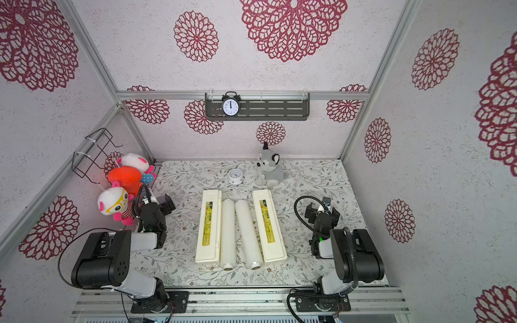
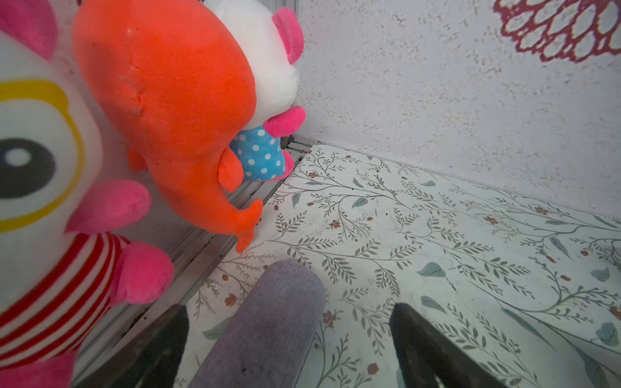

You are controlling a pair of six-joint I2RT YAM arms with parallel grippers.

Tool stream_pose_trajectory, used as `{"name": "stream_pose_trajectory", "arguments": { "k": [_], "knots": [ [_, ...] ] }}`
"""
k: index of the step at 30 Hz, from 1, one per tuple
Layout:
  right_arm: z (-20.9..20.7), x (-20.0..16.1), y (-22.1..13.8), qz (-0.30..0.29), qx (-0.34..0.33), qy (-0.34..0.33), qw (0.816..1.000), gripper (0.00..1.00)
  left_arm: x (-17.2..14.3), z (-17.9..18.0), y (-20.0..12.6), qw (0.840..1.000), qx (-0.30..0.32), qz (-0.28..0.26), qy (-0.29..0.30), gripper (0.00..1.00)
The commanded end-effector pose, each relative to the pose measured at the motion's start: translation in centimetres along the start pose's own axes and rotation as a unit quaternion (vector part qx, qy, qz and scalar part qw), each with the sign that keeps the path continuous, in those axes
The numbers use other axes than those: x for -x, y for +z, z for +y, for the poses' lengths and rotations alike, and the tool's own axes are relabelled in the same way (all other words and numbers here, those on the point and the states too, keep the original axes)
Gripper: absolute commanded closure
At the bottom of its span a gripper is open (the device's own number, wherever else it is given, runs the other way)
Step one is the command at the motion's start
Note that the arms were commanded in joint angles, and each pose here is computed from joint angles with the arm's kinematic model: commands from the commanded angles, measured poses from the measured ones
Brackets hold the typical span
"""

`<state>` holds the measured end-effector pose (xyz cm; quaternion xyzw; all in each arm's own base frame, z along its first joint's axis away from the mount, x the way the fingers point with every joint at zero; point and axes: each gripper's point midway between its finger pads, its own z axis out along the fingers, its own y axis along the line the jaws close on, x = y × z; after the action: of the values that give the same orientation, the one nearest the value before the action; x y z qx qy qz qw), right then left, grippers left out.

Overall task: Put plastic wrap rolls into dispensers
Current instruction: Pick up the plastic wrap cutting box from the center of the board.

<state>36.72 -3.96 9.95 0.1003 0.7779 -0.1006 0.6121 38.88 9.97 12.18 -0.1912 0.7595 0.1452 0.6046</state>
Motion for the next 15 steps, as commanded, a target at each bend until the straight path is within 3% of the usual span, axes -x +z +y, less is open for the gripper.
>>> {"name": "stream_pose_trajectory", "arguments": {
  "k": [1, 15],
  "knots": [
    [-0.10, 1.53, -0.06, -0.028, -0.007, 0.010, 1.000, 0.01, 0.27, 0.02, 0.13, 1.000, 0.003, -0.005, 0.005, 0.02],
    [-0.09, 1.61, -0.04, -0.029, -0.007, 0.010, 1.000, 0.01, 0.26, 0.10, 0.14, 1.000, 0.003, -0.005, 0.004, 0.02]
  ]
}}
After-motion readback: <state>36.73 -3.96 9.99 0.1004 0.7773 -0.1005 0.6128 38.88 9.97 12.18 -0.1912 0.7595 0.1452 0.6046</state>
